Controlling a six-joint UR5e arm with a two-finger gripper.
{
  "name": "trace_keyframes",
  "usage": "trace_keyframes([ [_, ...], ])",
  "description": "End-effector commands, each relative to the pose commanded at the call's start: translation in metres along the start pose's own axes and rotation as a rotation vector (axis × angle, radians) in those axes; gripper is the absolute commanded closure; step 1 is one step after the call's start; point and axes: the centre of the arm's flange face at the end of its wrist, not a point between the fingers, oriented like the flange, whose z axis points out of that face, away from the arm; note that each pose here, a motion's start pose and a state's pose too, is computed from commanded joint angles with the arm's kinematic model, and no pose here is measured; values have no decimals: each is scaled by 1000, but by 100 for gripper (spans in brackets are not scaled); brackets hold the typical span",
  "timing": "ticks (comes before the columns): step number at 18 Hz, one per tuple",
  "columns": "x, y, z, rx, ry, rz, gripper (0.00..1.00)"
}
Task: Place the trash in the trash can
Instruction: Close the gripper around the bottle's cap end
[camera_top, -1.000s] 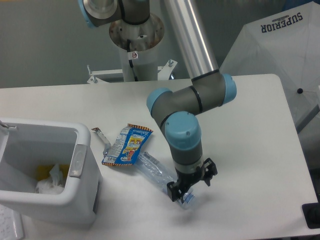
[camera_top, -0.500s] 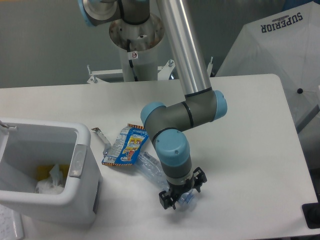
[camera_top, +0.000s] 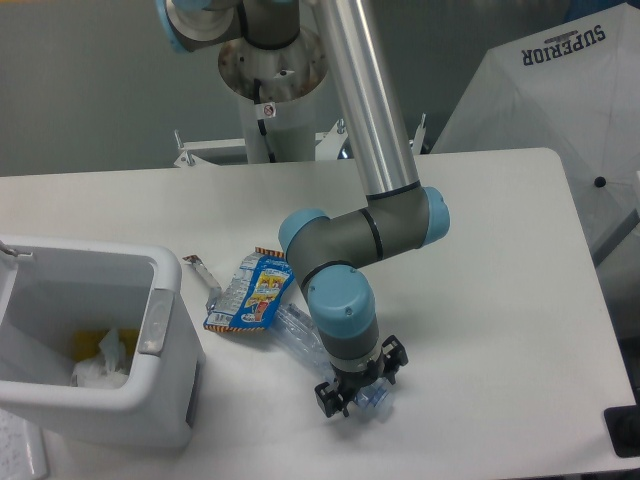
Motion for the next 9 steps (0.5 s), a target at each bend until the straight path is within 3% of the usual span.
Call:
trace_keyframes([
  [3, 1, 1, -1, 2, 1, 3, 39],
  [9, 0, -6, -10, 19, 11, -2, 45],
])
